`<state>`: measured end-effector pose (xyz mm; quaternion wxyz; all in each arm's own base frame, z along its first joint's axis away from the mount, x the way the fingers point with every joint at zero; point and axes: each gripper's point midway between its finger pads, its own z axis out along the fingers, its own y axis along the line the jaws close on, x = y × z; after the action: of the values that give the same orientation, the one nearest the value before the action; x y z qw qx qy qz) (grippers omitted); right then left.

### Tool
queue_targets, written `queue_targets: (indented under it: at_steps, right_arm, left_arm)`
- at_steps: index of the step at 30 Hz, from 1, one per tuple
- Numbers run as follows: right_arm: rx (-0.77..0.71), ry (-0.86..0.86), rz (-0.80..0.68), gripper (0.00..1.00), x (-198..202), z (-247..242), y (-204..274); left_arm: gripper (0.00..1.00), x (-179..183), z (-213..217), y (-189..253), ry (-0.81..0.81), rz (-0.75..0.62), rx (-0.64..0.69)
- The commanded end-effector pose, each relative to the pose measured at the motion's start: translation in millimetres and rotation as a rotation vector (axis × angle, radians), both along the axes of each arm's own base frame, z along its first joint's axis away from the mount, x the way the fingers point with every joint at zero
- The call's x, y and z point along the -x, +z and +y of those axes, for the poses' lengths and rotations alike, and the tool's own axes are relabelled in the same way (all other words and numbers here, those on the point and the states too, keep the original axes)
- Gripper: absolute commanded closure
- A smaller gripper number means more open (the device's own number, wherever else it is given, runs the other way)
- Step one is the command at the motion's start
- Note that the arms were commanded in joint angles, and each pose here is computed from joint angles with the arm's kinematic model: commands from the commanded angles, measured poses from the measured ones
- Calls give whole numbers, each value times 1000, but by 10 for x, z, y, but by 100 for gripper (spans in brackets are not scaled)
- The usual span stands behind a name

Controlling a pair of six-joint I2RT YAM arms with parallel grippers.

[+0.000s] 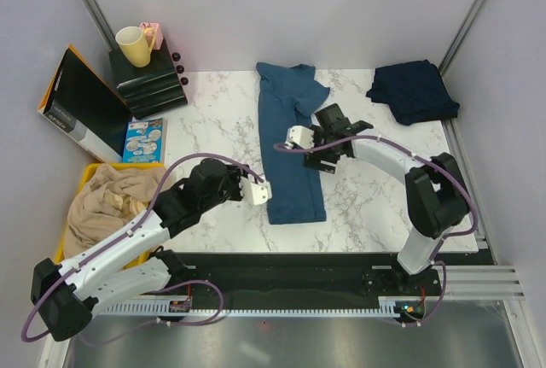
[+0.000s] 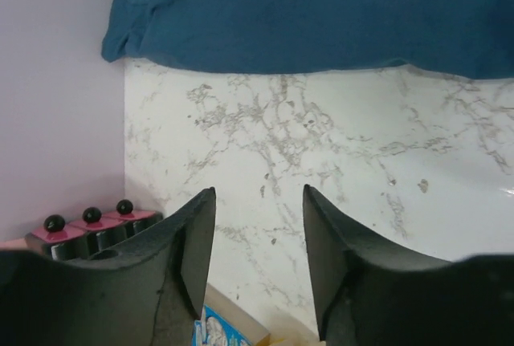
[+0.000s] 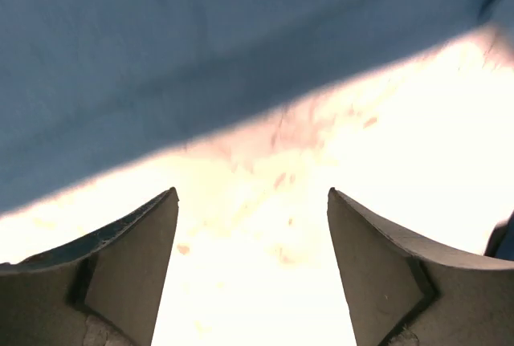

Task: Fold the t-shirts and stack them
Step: Fold the tshirt

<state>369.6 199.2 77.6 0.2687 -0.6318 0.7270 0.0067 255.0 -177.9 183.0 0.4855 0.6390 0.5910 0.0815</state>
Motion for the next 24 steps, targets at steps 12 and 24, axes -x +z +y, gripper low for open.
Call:
queue_targets:
  at_steps: [12,24]
  right_arm:
    - [223,289,-102,20,814,-660,-240]
    - [177,497,-198,20,1273,-307,-337]
  left_arm:
    - [11,345,-345,-1082,-396,72,-232]
    - [8,274,-710,-1363,-468,66,-232]
